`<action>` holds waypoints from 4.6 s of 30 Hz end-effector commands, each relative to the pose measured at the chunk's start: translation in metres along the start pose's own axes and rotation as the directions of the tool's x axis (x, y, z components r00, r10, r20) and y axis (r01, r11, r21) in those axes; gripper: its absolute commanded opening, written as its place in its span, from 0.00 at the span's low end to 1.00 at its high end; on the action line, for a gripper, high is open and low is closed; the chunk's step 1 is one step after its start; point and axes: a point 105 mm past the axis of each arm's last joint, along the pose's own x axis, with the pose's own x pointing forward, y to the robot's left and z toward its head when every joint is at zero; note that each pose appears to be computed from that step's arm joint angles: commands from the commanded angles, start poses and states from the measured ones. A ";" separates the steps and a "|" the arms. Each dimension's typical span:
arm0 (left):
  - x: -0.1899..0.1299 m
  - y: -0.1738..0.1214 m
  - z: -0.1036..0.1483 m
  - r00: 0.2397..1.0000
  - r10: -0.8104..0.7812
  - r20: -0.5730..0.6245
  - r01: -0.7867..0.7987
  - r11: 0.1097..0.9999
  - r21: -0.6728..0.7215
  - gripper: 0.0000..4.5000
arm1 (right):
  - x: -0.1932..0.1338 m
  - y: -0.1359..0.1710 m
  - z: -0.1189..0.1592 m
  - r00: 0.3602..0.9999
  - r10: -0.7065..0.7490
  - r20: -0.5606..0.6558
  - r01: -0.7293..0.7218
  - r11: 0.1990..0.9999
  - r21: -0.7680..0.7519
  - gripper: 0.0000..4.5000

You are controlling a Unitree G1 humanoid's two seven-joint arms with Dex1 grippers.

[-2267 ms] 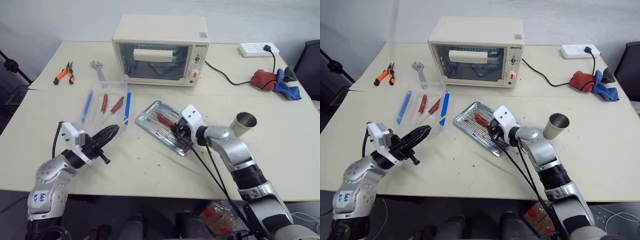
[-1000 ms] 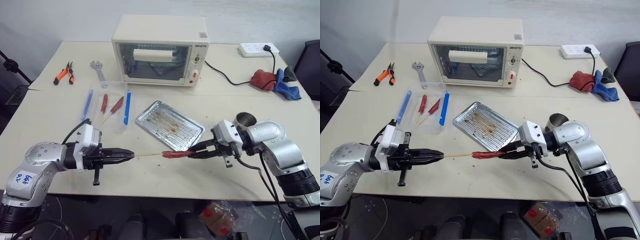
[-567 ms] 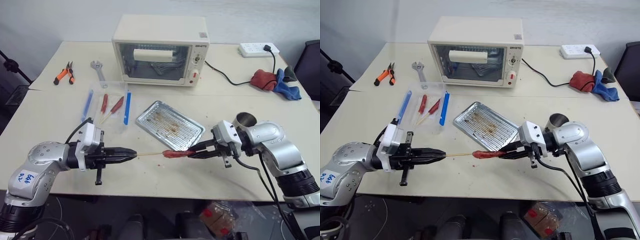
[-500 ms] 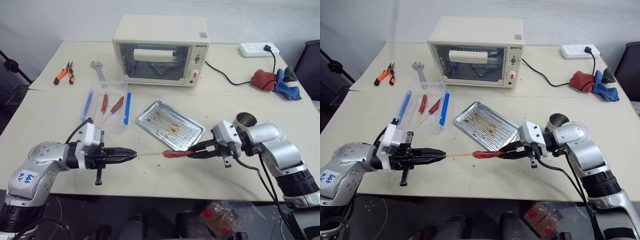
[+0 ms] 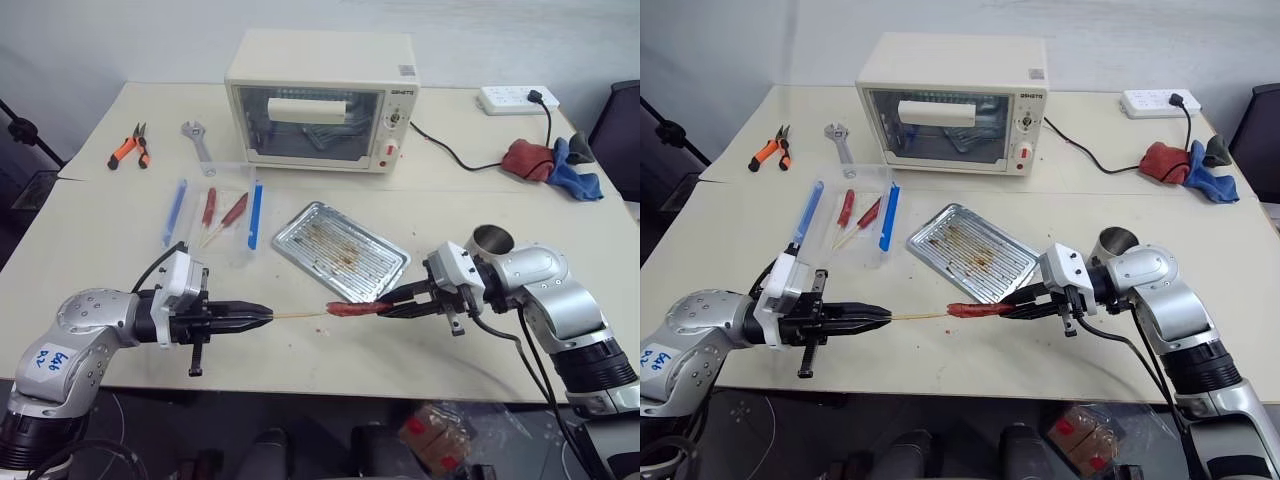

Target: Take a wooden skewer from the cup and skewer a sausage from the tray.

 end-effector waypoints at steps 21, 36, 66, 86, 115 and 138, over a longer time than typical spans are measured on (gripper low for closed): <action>0.010 -0.003 0.017 0.998 -0.052 0.042 0.051 0.998 0.038 0.00 | 0.000 0.002 0.009 0.999 -0.001 0.033 0.002 0.999 -0.034 0.12; 0.026 0.003 0.011 0.998 -0.056 0.032 0.054 0.997 0.053 0.00 | 0.011 0.001 0.021 0.999 0.040 0.031 -0.037 0.996 -0.077 0.12; 0.042 0.016 0.007 1.000 0.000 0.029 -0.002 0.997 0.082 0.00 | 0.021 0.000 0.029 0.999 0.030 -0.014 -0.031 0.992 -0.120 0.12; 0.069 0.016 0.009 0.999 -0.042 0.030 0.040 0.996 0.076 0.00 | 0.035 0.002 0.041 0.998 0.066 0.019 -0.063 0.990 -0.125 0.12; -0.043 0.074 0.039 0.682 0.643 0.348 -0.682 0.731 -0.014 0.00 | -0.055 0.021 0.054 0.724 -0.494 0.482 0.494 0.859 0.137 0.99; -0.036 0.101 0.022 0.694 0.676 0.249 -0.717 0.679 0.157 0.65 | -0.047 0.033 0.045 0.710 -0.569 0.415 0.592 0.801 0.085 1.00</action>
